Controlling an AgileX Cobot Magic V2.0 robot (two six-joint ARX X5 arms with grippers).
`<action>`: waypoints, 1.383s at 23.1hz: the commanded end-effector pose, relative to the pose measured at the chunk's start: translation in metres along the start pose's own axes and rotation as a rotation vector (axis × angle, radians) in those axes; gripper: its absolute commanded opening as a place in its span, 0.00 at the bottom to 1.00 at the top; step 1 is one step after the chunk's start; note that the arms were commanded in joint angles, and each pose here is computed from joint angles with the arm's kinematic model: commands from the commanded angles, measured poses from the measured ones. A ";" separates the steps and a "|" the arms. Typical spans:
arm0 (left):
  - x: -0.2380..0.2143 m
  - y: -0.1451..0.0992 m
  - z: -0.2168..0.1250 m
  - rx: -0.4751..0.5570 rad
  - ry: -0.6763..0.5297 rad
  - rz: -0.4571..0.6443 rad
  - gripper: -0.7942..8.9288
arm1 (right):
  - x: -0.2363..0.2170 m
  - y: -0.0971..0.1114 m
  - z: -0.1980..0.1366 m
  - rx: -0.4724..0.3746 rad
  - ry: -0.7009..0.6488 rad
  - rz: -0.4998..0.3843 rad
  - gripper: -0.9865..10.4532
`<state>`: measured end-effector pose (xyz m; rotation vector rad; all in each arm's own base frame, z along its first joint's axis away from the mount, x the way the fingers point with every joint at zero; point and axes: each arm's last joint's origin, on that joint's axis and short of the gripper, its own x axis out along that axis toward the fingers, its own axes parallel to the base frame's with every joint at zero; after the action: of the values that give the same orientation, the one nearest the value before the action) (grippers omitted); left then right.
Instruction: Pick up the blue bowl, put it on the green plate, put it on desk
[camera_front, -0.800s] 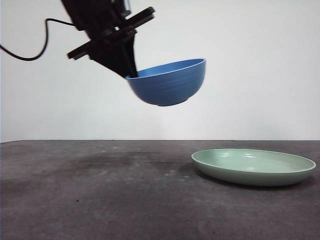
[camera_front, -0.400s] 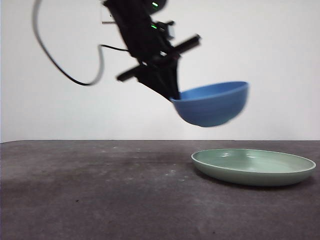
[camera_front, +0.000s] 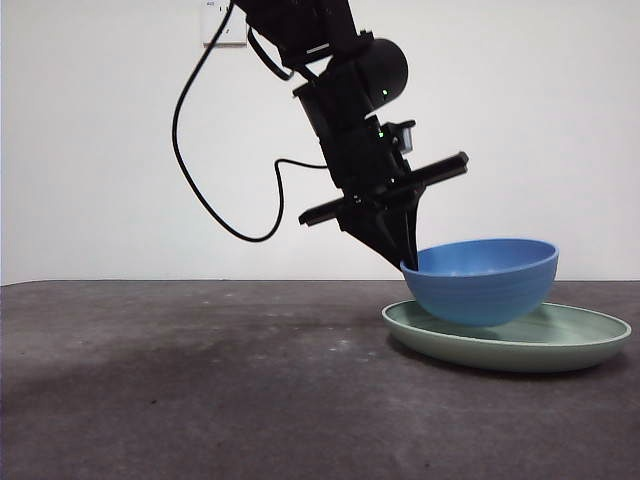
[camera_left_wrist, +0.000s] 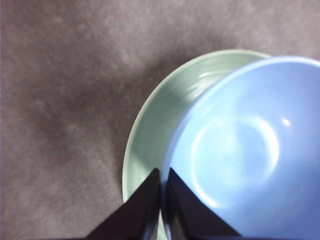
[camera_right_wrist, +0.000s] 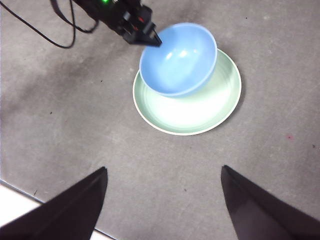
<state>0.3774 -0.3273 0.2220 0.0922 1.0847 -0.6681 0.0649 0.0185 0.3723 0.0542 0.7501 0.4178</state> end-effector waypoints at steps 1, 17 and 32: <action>0.016 -0.004 0.001 0.007 0.008 -0.006 0.09 | -0.004 0.001 0.003 -0.002 -0.024 -0.001 0.40; 0.018 -0.012 -0.003 0.026 0.045 -0.008 0.29 | -0.004 0.001 0.003 -0.003 -0.027 -0.010 0.40; -0.204 -0.011 0.017 0.082 -0.343 -0.025 0.37 | -0.004 0.000 0.006 -0.009 -0.049 -0.046 0.40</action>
<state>0.3273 -0.2482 0.3953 0.0189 0.7675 -0.6996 0.0667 0.0175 0.3737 0.0352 0.7262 0.3728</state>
